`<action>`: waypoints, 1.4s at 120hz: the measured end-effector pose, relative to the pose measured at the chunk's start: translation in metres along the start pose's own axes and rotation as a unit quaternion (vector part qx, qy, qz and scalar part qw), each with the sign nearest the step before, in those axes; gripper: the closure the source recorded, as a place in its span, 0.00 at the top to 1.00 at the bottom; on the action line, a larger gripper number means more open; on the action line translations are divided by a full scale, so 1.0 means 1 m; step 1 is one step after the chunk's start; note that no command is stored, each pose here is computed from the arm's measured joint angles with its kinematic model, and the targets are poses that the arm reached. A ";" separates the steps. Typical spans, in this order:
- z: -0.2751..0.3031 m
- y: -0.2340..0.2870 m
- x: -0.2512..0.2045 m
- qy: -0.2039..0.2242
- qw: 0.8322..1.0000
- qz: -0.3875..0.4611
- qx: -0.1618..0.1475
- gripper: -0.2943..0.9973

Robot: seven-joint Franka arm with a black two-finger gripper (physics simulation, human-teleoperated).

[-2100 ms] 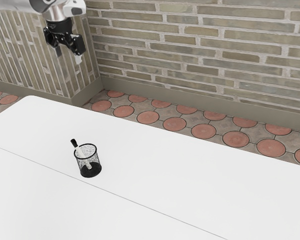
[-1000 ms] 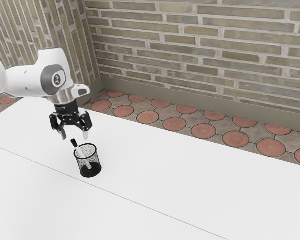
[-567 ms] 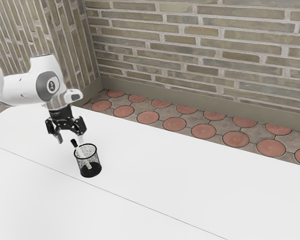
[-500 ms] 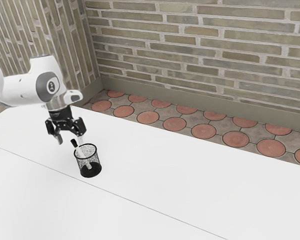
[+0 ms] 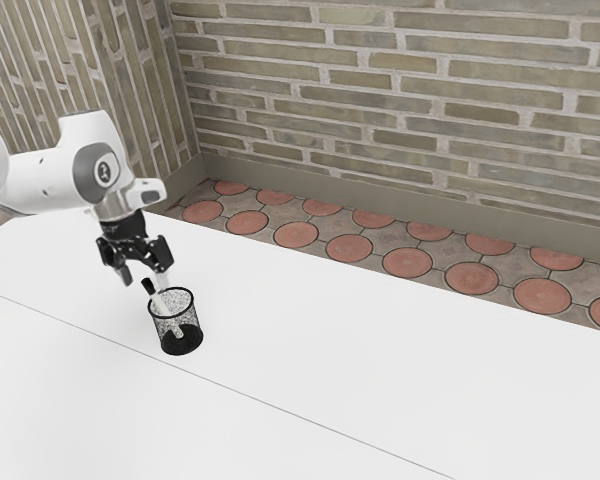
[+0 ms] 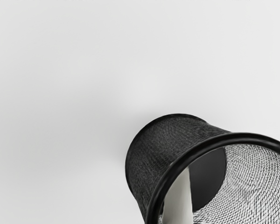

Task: Take the marker out of the pen holder and place it to the left of the pen holder.

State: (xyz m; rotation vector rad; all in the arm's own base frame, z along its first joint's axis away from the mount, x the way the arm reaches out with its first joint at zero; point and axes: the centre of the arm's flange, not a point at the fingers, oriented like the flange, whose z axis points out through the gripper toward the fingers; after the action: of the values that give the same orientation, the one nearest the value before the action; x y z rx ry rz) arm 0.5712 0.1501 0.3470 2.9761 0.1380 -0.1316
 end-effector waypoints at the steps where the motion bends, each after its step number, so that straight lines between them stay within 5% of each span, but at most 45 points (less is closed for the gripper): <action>1: 0.000 0.000 0.000 0.000 1.000 0.001 0.000 0.76; 68: 0.005 0.005 -0.004 -0.006 0.999 0.039 -0.007 0.75; 111: 0.002 0.011 -0.002 0.001 0.999 0.049 -0.014 0.43; 168: 0.007 0.013 -0.004 -0.004 0.998 0.054 -0.019 0.32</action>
State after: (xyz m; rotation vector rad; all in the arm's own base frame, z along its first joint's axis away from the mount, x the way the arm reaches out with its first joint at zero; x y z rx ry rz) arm 0.5677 0.1358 0.3423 2.9364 -0.0225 -0.1268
